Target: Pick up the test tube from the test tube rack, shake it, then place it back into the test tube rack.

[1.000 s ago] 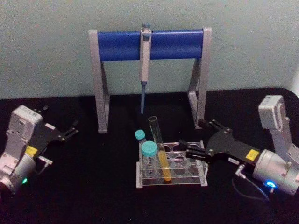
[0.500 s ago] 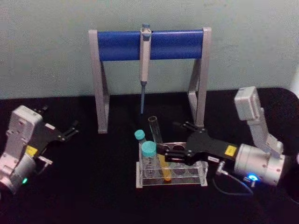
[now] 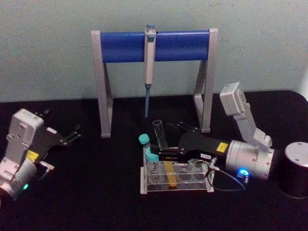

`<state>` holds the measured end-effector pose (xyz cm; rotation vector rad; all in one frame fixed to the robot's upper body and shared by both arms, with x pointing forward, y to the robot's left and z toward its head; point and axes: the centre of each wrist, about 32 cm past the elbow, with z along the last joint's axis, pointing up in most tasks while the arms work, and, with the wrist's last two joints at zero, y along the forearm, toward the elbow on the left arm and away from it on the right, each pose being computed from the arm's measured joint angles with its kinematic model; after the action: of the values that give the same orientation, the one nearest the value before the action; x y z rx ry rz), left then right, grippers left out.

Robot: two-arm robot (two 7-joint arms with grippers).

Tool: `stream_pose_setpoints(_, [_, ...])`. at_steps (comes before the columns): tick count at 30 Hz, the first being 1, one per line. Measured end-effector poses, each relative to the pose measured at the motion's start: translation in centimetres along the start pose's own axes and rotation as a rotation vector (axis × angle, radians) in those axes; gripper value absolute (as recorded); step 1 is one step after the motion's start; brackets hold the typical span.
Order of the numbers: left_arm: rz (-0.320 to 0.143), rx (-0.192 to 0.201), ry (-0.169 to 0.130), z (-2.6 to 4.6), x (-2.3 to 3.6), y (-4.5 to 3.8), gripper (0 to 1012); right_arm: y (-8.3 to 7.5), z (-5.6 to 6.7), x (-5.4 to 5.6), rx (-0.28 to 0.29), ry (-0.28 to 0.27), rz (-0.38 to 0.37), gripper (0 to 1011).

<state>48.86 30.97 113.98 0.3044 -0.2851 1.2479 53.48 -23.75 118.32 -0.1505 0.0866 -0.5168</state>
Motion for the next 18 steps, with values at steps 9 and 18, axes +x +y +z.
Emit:
stream_pose_setpoints(9, [0.0,0.0,0.0,0.0,0.0,0.0,1001,0.7,-0.2,0.3,-0.009,0.008,0.009,1000])
stream_pose_setpoints(18, [0.0,0.0,0.0,0.0,0.0,0.0,1001,1.2,-0.3,0.3,-0.009,-0.002,0.012,1000])
